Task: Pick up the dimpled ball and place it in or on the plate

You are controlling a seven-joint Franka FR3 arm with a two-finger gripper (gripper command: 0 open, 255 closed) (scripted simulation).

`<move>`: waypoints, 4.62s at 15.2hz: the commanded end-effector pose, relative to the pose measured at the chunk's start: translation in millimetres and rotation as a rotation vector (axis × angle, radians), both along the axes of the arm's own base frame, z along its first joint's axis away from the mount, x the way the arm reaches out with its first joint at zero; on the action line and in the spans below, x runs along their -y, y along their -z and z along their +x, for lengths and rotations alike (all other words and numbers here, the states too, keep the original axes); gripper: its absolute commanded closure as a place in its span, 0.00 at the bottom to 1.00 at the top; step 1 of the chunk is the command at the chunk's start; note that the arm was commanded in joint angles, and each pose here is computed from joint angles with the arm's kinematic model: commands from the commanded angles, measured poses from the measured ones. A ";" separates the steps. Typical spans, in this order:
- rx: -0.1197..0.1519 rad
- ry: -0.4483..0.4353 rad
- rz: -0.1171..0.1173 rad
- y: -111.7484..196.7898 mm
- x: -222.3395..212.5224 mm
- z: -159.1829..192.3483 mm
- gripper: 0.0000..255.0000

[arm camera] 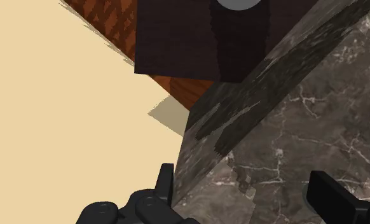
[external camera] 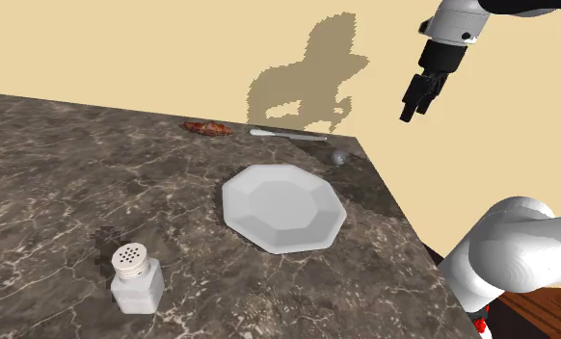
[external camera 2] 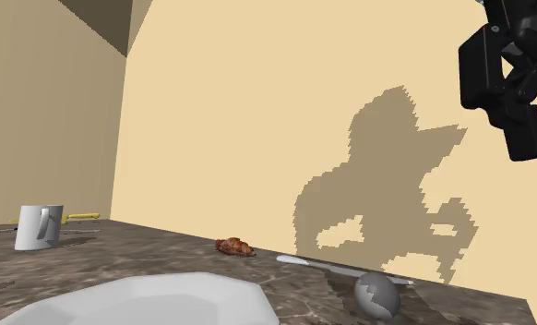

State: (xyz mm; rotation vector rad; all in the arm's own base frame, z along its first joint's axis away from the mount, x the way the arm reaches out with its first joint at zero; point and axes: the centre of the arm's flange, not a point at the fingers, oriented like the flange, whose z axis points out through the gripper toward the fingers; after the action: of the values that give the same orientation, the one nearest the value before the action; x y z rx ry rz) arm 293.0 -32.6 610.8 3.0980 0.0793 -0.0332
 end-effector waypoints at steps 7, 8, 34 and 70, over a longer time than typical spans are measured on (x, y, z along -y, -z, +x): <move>0.028 -0.028 0.029 40.0 -54.5 29.8 0.00; 0.033 -0.032 0.034 46.4 -63.8 34.7 0.00; 0.063 -0.062 0.065 126.1 -126.0 67.9 1.00; 0.064 -0.062 0.066 37.1 -294.2 34.4 1.00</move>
State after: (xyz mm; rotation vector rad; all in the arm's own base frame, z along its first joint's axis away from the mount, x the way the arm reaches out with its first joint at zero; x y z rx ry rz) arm 333.0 248.4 573.9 3.1560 0.1807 0.0715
